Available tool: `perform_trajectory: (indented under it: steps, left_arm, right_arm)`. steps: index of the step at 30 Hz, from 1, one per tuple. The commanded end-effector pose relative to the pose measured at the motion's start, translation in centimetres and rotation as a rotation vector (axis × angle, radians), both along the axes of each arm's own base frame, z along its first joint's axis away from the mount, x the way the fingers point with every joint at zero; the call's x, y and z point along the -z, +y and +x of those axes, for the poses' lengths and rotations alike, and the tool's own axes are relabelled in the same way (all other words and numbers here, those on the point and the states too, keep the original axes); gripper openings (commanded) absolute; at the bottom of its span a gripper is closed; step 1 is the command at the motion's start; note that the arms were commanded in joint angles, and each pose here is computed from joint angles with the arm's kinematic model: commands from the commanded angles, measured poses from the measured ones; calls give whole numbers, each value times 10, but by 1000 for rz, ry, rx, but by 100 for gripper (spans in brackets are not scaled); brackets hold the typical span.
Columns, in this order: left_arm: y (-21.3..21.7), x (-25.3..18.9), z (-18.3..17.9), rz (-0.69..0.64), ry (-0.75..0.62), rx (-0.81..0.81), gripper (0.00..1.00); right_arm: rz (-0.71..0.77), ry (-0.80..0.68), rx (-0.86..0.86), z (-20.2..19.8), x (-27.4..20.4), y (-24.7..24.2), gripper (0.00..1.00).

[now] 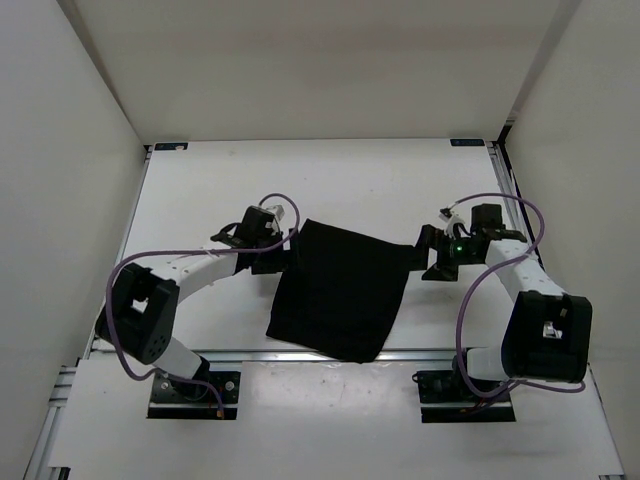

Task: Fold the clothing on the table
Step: Flatten the skirt out

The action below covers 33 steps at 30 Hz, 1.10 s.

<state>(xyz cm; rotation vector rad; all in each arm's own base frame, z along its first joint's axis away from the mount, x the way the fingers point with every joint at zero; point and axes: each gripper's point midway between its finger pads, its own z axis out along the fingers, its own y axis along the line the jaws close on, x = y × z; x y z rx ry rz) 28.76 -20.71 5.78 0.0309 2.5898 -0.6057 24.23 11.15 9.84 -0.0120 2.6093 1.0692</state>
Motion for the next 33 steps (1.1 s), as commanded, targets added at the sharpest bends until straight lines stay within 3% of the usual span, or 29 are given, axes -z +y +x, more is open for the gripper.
perform_trajectory:
  steps: [1, 7, 15, 18, 20, 22, 25, 29, 33]
  left_arm:
    - [-13, -3, 5, -17, -56, 65, 98]
    - [-4, 20, 4, 48, -22, 74, 98]
    - [-1, 53, 6, 142, 63, 114, 79]
    - [1, 59, 12, 142, 85, 100, 57]
    - [2, 60, 16, 128, 86, 73, 12]
    - [8, 58, 24, 112, 77, 18, 0]
    - [10, 53, 35, 91, 55, -12, 0]
    - [6, 48, 48, 76, 47, -9, 0]
    - [-3, 44, 60, 48, 36, -5, 0]
  right_arm:
    - [-20, -28, 22, 13, 3, -2, 99]
    - [-17, -15, 39, 25, 8, -9, 99]
    - [-23, 2, 47, 47, 12, -12, 99]
    - [-13, -4, 49, 56, 10, -9, 98]
    - [-11, -1, 51, 63, 11, -9, 84]
    - [-21, 2, 38, 69, 16, -7, 77]
    - [-30, -5, 9, 86, 18, -3, 70]
    - [-43, 32, -6, 106, 31, -2, 72]
    - [-70, 60, -35, 114, 48, -1, 68]
